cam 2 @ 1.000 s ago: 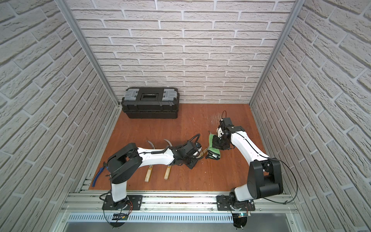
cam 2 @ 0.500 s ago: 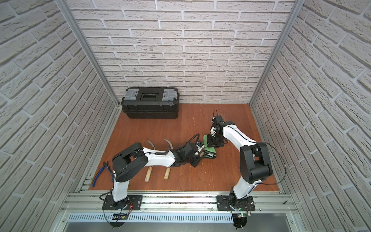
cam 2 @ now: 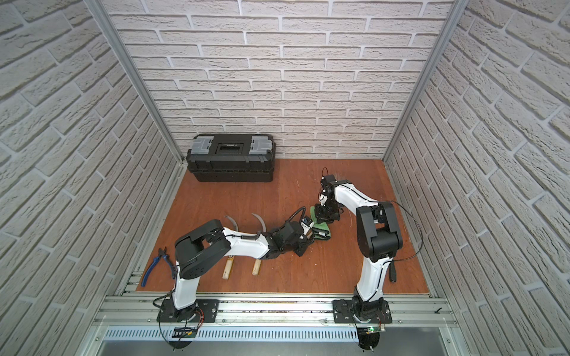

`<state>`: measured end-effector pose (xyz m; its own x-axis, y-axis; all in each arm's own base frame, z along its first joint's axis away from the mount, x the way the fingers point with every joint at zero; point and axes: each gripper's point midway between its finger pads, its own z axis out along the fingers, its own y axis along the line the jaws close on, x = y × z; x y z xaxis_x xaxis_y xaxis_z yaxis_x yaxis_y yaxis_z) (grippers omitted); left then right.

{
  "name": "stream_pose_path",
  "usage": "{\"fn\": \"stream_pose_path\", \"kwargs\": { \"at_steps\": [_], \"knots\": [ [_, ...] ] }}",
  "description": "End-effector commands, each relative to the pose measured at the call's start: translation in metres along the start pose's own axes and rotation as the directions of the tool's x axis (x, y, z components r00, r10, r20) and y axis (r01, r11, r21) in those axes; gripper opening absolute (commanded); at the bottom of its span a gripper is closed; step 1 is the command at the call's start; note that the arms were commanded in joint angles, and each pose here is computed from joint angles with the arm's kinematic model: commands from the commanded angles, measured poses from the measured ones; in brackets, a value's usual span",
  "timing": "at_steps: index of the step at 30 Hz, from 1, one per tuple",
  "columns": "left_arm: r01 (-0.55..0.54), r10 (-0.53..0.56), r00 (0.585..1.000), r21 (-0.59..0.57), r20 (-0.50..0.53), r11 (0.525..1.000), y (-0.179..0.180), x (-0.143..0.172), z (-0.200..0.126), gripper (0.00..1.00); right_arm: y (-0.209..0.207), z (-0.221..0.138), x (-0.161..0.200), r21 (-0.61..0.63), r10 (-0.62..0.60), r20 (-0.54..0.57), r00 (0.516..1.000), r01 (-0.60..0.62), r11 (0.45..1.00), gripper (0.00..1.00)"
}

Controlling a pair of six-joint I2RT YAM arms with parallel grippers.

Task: Wipe small sickles with rags
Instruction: Wipe the small sickle at the center of the board.

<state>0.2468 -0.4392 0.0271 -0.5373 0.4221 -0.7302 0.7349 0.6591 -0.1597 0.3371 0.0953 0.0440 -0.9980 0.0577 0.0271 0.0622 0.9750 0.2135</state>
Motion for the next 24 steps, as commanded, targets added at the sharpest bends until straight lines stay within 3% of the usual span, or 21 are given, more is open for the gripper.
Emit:
{"fn": "stream_pose_path", "kwargs": {
  "at_steps": [1, 14, 20, 24],
  "knots": [
    [0.000, 0.000, 1.000, -0.032, -0.019, 0.999, 0.006, 0.013, 0.001, 0.00, -0.005, 0.015, 0.013, 0.021, -0.011, -0.053, 0.999, 0.012, 1.000, 0.06],
    [0.034, -0.031, 0.998, -0.071, 0.047, 0.997, 0.012, 0.000, 0.007, 0.00, 0.020, 0.044, 0.071, -0.033, -0.022, -0.113, 0.993, 0.019, 0.999, 0.05],
    [0.045, -0.042, 0.998, -0.069, 0.047, 0.997, 0.013, 0.005, 0.008, 0.00, 0.033, 0.048, 0.075, -0.099, -0.035, -0.132, 0.991, 0.022, 0.995, 0.05],
    [0.056, -0.052, 0.997, -0.076, 0.053, 0.996, 0.015, 0.008, 0.007, 0.00, 0.029, 0.042, 0.062, -0.054, -0.045, -0.119, 0.992, 0.038, 0.998, 0.05]
  ]
}}
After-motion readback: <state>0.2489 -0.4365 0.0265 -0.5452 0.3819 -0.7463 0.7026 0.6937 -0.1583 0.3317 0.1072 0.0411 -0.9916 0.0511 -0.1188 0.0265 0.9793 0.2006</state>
